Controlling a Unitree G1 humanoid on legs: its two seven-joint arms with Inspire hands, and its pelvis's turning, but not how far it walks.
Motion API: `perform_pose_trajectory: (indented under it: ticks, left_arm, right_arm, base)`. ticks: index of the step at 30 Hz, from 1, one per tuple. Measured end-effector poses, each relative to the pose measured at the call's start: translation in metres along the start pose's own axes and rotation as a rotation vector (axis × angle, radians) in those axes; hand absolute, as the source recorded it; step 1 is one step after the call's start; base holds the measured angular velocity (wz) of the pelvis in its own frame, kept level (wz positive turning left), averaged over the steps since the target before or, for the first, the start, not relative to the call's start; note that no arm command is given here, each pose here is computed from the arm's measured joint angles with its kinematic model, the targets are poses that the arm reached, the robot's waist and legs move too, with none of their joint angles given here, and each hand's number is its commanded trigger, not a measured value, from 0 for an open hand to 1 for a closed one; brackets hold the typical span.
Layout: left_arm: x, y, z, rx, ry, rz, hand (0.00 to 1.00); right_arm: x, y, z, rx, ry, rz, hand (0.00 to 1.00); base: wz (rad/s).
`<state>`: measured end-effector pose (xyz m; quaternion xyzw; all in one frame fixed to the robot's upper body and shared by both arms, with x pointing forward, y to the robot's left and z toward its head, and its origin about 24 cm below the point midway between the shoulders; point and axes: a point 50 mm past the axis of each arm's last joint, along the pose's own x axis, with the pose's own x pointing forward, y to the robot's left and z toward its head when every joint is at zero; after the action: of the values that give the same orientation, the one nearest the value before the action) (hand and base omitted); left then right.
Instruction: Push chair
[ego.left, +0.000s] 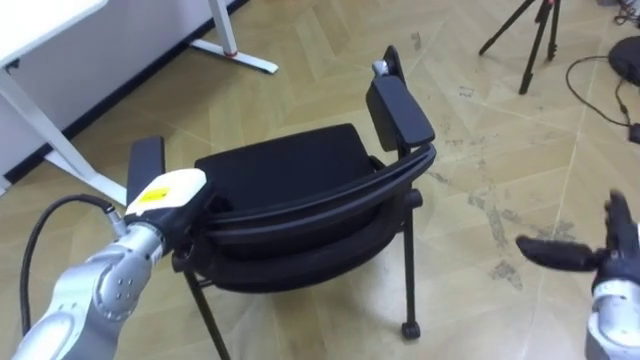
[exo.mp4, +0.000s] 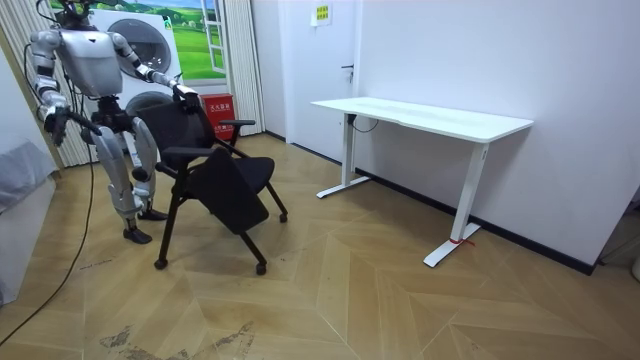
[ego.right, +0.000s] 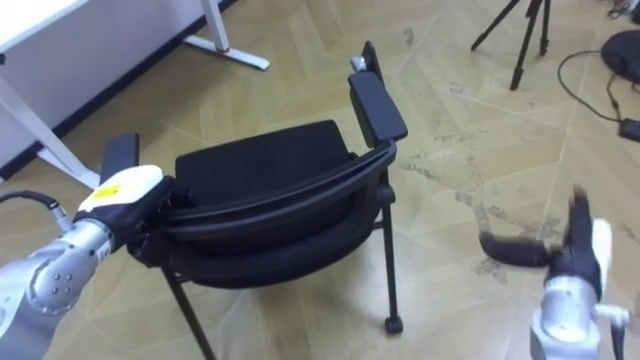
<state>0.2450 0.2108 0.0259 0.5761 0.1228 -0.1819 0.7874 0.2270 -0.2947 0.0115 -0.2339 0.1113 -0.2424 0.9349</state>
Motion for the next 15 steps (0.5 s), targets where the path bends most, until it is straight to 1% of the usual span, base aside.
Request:
perform_pose_trajectory:
  ticks: [4, 8, 10, 13, 15]
  left_arm:
    - [-0.002, -0.002, -0.002, -0.003, -0.001, 0.003, 1.0]
    - [-0.002, -0.002, -0.002, -0.001, -0.014, 0.01, 1.0]
    - [-0.002, -0.001, -0.001, 0.001, -0.022, 0.011, 1.0]
    - [-0.002, -0.001, -0.001, 0.007, -0.033, 0.013, 1.0]
    - [-0.003, 0.0, -0.001, 0.015, -0.044, 0.014, 1.0]
  right_arm:
    - [-0.003, 0.005, 0.026, -0.132, -0.154, 0.016, 0.0]
    - [-0.005, 0.008, 0.044, -0.216, -0.256, 0.044, 0.0]
    - [-0.009, 0.013, 0.061, -0.312, -0.359, 0.07, 0.0]
    - [-0.019, 0.023, 0.082, -0.369, -0.506, 0.123, 0.0]
    - [-0.023, 0.027, 0.09, -0.377, -0.563, 0.16, 0.0]
  base:
    - [-0.12]
    - [-0.02]
    - [-0.16]
    - [-0.03]
    - [0.0]
